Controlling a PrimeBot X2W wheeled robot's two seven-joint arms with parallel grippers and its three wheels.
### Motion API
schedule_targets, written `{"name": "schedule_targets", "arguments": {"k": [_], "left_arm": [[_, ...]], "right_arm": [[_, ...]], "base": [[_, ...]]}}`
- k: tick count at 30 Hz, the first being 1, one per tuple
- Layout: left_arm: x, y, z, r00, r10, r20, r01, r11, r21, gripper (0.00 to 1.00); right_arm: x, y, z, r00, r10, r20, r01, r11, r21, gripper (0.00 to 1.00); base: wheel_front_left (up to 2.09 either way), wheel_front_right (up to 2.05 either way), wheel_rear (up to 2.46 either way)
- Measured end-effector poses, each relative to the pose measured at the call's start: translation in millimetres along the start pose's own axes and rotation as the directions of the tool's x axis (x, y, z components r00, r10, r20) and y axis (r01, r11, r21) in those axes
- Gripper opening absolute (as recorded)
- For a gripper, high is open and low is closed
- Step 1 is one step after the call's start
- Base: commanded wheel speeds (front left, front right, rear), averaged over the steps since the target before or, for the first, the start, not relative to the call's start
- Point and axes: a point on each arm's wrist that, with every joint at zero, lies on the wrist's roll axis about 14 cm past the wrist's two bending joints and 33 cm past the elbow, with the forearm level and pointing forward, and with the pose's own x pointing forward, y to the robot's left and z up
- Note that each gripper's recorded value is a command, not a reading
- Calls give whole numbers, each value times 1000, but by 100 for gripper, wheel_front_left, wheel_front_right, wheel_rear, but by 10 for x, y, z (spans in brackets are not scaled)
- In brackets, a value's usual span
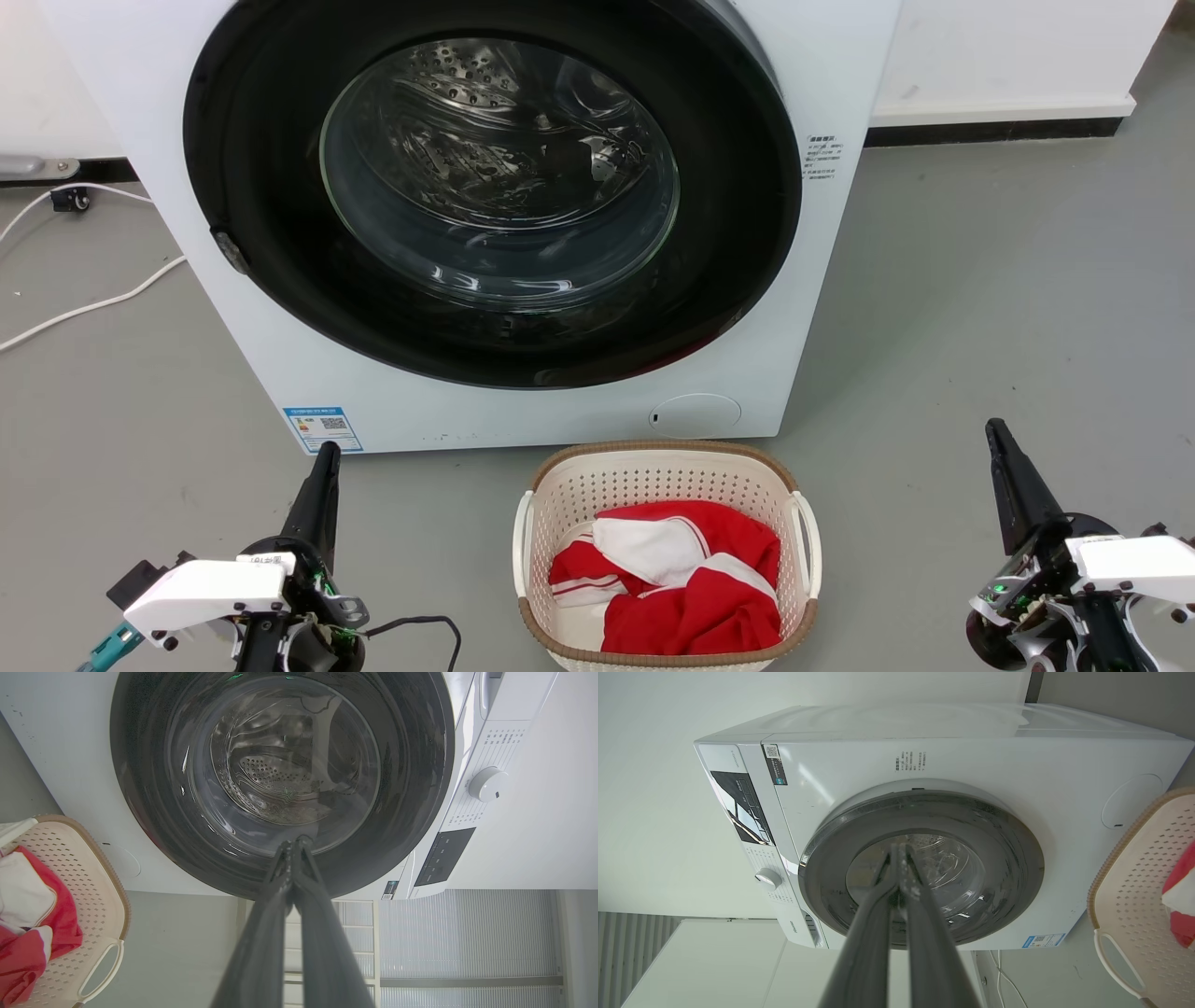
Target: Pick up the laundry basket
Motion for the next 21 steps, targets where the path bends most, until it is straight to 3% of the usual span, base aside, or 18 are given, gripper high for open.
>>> {"name": "schedule_targets", "arguments": {"k": [19,20,21], "left_arm": [[0,0,0,1000,0,0,0,1000,0,0],[0,1,0,1000,0,0,0,1000,0,100],[-12,34,-3,1000,10,0,-10,1000,-1,100]], "right_arm": [[0,0,0,1000,0,0,0,1000,0,0],[0,-2,0,1000,0,0,0,1000,0,100],[-13,-36,-2,1000,-11,0,11,1000,1,100]], "base": [[0,0,0],[0,0,0],[0,0,0]]}}
